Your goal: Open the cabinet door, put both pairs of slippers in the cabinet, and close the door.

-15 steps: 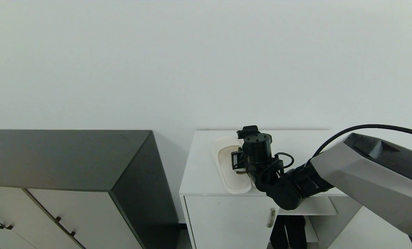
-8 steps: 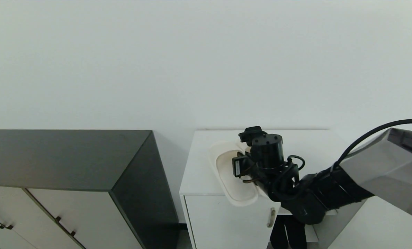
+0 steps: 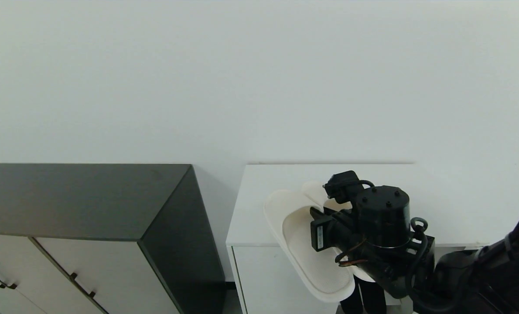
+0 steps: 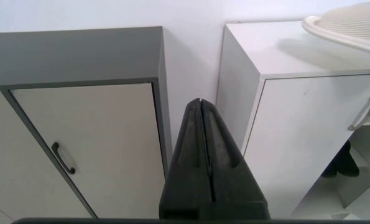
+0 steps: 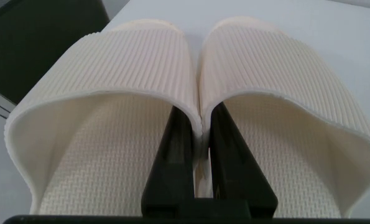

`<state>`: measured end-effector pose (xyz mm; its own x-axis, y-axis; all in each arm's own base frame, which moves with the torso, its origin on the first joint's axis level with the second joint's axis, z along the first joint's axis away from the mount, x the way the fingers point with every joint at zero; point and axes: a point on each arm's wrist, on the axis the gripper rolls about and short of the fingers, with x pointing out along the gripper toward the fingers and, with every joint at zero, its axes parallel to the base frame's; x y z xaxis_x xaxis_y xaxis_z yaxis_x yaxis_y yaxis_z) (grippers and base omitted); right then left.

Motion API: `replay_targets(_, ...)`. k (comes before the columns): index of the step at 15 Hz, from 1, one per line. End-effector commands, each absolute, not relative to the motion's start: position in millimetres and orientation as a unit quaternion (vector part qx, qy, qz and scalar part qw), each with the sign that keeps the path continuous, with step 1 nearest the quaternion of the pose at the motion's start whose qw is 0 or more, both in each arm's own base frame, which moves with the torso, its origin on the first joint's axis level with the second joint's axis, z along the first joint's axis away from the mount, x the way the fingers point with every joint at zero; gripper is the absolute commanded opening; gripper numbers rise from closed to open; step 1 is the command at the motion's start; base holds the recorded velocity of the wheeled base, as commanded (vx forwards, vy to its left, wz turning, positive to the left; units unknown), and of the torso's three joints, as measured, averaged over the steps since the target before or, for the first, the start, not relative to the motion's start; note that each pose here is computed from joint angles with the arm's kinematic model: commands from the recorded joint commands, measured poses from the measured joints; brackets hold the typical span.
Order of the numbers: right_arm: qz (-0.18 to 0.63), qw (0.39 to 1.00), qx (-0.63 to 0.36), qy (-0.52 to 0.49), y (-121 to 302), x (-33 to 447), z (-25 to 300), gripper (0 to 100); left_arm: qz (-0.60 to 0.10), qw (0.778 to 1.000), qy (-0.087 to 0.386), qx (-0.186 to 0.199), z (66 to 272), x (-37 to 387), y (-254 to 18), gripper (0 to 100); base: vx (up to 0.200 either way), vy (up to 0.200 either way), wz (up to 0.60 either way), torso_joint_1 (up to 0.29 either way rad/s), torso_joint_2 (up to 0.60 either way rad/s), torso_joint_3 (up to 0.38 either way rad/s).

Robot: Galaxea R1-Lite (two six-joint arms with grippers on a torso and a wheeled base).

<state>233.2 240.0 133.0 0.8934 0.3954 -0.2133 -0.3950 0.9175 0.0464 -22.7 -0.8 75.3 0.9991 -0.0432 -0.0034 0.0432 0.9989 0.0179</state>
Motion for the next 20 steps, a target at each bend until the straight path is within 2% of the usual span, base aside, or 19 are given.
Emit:
replay_targets(1,0.204,0.973,0.002,0.108,239.2,230.8,135.1,0,-0.021,1.0,0.001,0.009,75.4,-22.7,-0.8,0,0.0,0.0,0.0,0.0,0.0,0.0)
replay_targets(4,0.202,0.973,-0.001,0.111,240.1,231.6,132.0,0,-0.022,1.0,0.001,0.009,75.4,-22.7,-0.9,0,0.0,0.0,0.0,0.0,0.0,0.0)
replay_targets(20,0.199,0.973,-0.002,0.114,241.7,233.2,129.0,0,-0.023,1.0,0.001,0.009,75.4,-22.7,-0.9,0,-0.2,0.0,0.0,0.001,0.0,0.004)
